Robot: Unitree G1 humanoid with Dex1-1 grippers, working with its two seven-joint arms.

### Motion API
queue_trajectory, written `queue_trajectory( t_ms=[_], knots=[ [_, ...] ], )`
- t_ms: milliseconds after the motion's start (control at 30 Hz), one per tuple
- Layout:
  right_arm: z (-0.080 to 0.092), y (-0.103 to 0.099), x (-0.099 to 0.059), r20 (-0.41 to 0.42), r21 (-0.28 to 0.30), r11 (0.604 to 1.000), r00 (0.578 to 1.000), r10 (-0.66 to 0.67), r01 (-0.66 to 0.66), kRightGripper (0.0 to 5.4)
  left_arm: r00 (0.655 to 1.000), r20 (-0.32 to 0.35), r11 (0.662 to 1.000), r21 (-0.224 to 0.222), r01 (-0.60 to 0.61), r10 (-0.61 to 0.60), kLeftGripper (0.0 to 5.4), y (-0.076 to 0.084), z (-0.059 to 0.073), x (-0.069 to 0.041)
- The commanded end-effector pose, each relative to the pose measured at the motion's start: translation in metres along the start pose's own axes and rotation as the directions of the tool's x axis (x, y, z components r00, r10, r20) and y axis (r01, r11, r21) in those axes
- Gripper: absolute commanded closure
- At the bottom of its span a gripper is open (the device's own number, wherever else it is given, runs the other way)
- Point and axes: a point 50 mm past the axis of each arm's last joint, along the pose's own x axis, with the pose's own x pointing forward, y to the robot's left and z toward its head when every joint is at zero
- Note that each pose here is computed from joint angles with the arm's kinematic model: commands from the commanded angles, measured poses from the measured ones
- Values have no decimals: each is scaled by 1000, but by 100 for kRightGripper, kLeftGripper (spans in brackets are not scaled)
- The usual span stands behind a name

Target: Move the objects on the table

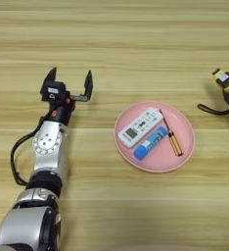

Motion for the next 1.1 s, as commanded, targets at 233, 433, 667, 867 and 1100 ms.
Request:
queue_trajectory(
  t_ms=[233, 433, 667, 867, 1100],
  knots=[
    [5, 11, 4, 29, -130, 991, 1000, 10, -6, 290, 1000, -3, 1000, -3, 7, -7, 0, 1, 0, 2],
    [4, 20, 6, 24, -132, 991, 999, 29, -26, 290, 1000, -2, 1000, -2, 5, -5, 0, 2, 1, 2],
    [3, 26, 5, 13, -125, 990, 998, 67, -65, 262, 1000, -4, 1000, 0, 7, -7, 0, 2, 1, 2],
    [3, 26, 6, 11, -111, 992, 998, 67, -65, 206, 1000, -4, 1000, 0, 8, -8, 0, 2, 1, 2],
    [4, 25, 6, 17, -97, 993, 998, 66, -64, 135, 1000, -4, 1000, -1, 8, -8, 0, 2, 1, 3]
  ],
)
